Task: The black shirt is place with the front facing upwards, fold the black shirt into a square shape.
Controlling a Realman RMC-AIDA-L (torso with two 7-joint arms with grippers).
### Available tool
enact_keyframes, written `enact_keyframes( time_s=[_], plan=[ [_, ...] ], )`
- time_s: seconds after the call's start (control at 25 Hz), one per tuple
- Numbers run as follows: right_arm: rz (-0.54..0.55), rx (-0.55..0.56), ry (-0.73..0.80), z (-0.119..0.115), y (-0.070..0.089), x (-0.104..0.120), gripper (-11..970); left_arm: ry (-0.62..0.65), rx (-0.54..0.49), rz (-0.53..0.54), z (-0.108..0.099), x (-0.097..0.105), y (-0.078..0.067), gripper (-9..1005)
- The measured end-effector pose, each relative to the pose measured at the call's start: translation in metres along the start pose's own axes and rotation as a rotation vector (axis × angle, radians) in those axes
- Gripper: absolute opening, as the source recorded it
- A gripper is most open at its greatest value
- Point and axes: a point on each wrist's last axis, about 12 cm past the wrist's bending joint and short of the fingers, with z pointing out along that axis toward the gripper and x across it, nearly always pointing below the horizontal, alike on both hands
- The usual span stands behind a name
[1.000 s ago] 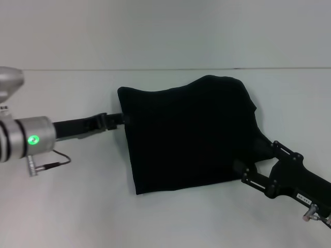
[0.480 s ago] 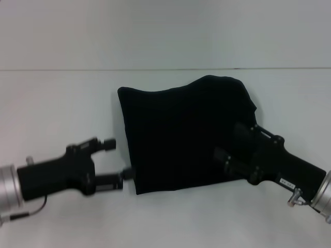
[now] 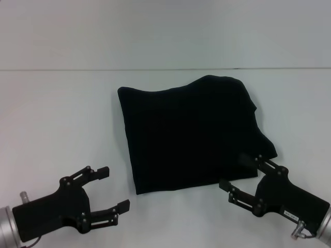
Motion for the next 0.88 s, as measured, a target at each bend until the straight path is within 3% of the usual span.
enact_keyframes(
  time_s=[0.88],
  plan=[
    [0.002,0.004,-0.003,0.0024,0.0005,-0.0002,838,-0.008,0.005,0.003,0.0025,-0.0007,0.0007,948]
  ],
)
